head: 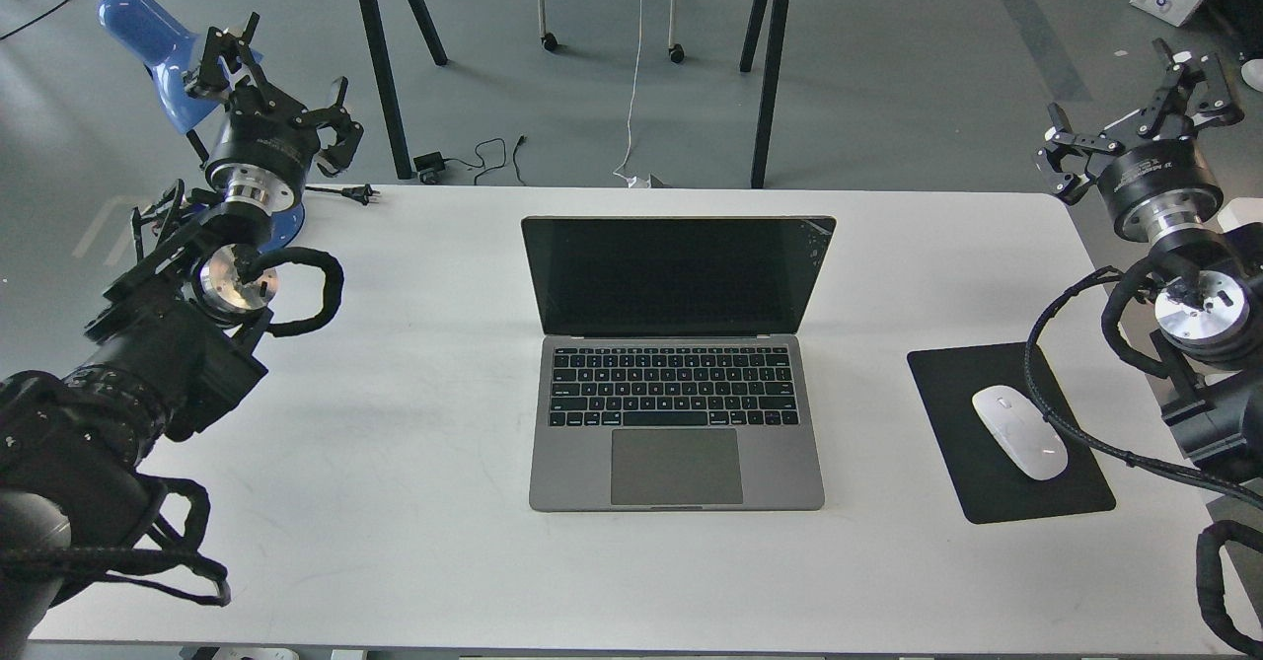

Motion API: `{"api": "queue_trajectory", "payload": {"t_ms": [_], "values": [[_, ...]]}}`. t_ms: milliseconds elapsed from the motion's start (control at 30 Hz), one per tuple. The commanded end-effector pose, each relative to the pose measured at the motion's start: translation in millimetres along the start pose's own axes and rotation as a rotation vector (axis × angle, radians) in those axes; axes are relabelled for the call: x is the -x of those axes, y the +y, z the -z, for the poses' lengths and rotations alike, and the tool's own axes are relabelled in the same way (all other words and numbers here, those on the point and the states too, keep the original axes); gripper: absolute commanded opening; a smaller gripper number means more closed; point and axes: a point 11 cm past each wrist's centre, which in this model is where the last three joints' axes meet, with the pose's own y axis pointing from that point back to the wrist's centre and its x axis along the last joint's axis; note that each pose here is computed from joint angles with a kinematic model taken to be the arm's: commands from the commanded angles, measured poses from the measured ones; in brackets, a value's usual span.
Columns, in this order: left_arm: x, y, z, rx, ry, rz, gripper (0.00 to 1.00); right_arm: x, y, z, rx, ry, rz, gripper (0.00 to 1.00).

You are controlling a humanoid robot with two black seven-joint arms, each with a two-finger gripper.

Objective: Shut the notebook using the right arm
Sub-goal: 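Raise the right gripper and move it over the laptop screen's top edge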

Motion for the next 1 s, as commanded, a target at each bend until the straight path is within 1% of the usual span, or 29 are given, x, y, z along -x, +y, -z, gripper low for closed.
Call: {"api": "queue_trajectory", "payload": {"t_ms": [0, 167, 300, 467, 600, 767, 867, 967], "values": [[-0.2, 0.0, -0.7, 0.004, 0.002, -0.001, 1.0, 3.7, -0.2, -1.7, 0.006, -0.001, 0.026, 1.0], [-0.1, -0.5, -2.0, 0.007, 0.002, -0.001, 1.0, 6.4, 2.2, -18.2, 0.055, 0.024, 0.04, 1.0], [-1.2, 0.0, -2.0, 0.005, -0.001, -0.002, 1.0, 19.0, -1.3, -30.1, 0.097, 0.057, 0.073, 1.0], [-1.3, 0.0, -2.4, 0.008, 0.002, -0.003, 1.0, 61.3, -15.8, -55.1, 0.17, 0.114, 0.165, 1.0], [-0.8, -0.1, -1.8, 0.008, 0.004, -0.003, 1.0, 100.8, -28.4, -71.0, 0.198, 0.135, 0.223, 1.0], [-0.9, 0.3, -0.9, 0.004, 0.003, -0.003, 1.0, 147.0, -30.6, -104.7, 0.271, 0.185, 0.319, 1.0], [-1.0, 0.2, -1.4, 0.004, 0.003, -0.002, 1.0, 160.6, -26.6, -121.8, 0.304, 0.188, 0.351, 1.0], [-1.5, 0.6, -1.4, 0.003, 0.002, -0.002, 1.0, 162.5, -21.6, -132.0, 0.327, 0.199, 0.355, 1.0]]}}
